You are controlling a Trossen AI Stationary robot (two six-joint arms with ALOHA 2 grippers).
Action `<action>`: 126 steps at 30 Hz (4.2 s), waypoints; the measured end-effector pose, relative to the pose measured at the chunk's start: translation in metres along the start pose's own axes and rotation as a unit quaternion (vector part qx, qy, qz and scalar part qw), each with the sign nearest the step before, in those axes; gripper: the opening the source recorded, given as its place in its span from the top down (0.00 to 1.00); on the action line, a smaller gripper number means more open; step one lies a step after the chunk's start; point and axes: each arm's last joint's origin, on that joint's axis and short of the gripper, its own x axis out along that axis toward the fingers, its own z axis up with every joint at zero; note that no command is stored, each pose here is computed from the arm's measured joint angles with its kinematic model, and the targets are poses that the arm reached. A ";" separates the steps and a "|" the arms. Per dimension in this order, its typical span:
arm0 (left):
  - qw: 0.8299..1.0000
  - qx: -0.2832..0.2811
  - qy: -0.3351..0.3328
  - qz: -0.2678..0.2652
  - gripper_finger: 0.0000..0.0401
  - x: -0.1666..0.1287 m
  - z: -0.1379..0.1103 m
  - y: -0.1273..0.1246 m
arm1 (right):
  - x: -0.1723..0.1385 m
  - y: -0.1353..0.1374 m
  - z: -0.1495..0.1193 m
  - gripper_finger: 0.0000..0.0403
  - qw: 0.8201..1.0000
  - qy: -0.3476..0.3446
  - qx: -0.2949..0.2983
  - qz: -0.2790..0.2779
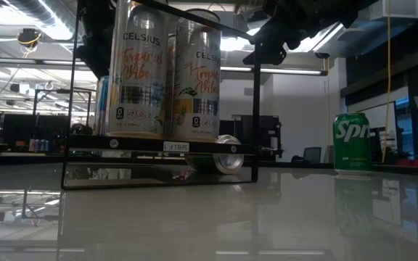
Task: Place canned beverage on shelf
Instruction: Put the white blue soda can on the shelf aligned with the other white blue soda can, then put the green soda can on the shelf
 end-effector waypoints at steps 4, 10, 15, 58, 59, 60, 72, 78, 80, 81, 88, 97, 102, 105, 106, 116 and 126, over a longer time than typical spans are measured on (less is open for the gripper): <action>0.999 0.039 -0.001 -0.001 0.44 0.000 0.000 0.000 | 0.000 0.000 0.000 0.06 1.000 0.000 0.000 0.000; 0.993 0.116 -0.001 0.000 0.44 0.000 0.000 0.000 | 0.000 0.000 0.000 0.06 1.000 0.000 0.000 0.000; 0.987 0.159 -0.002 0.001 0.44 0.000 0.000 0.000 | 0.000 0.000 0.000 0.06 1.000 0.000 0.000 0.000; 0.986 0.164 -0.007 0.017 0.26 0.001 0.001 0.001 | 0.000 0.000 0.000 0.06 1.000 0.000 0.000 0.000; 0.986 0.164 -0.007 0.017 0.26 0.001 0.001 0.001 | 0.000 0.000 0.000 0.06 1.000 0.000 0.000 0.000; 0.986 0.164 -0.007 0.017 0.26 0.001 0.001 0.001 | 0.000 0.000 0.000 0.06 1.000 0.000 0.000 0.000; 0.988 0.150 -0.012 0.014 0.26 -0.002 0.000 0.002 | 0.000 0.000 0.000 0.06 1.000 0.000 0.000 0.000; 0.989 0.143 -0.035 0.004 0.26 -0.015 -0.004 0.008 | 0.000 0.000 0.000 0.06 1.000 0.000 0.000 0.000; 0.989 0.140 -0.042 -0.004 0.26 -0.019 -0.006 0.010 | 0.000 0.000 0.000 0.06 1.000 0.000 0.000 0.000; 0.989 0.138 -0.047 -0.007 0.26 -0.022 -0.007 0.012 | 0.000 0.000 0.000 0.06 1.000 0.000 0.000 0.000; 0.988 0.128 -0.083 -0.024 0.26 -0.041 -0.015 0.022 | 0.000 0.000 0.000 0.06 1.000 0.000 0.000 0.000; 0.982 0.131 -0.112 -0.078 0.26 -0.062 -0.028 0.032 | 0.000 0.000 0.000 0.06 1.000 0.000 0.000 0.000; 0.975 0.132 -0.102 -0.145 0.26 -0.069 -0.034 0.034 | 0.000 0.000 0.000 0.06 1.000 0.000 0.000 0.000; 0.971 0.134 -0.100 -0.168 0.26 -0.072 -0.037 0.034 | 0.000 0.000 0.000 0.06 1.000 0.000 0.000 0.000; 0.970 0.136 -0.101 -0.172 0.26 -0.074 -0.038 0.034 | 0.000 0.000 0.000 0.06 1.000 0.000 0.000 0.000; 0.959 0.169 -0.157 -0.165 0.26 -0.087 -0.048 0.031 | 0.000 0.000 0.001 0.06 1.000 -0.003 -0.001 -0.001; 0.941 0.195 -0.220 -0.168 0.26 -0.096 -0.047 0.022 | 0.000 -0.001 0.001 0.02 1.000 -0.002 -0.001 -0.022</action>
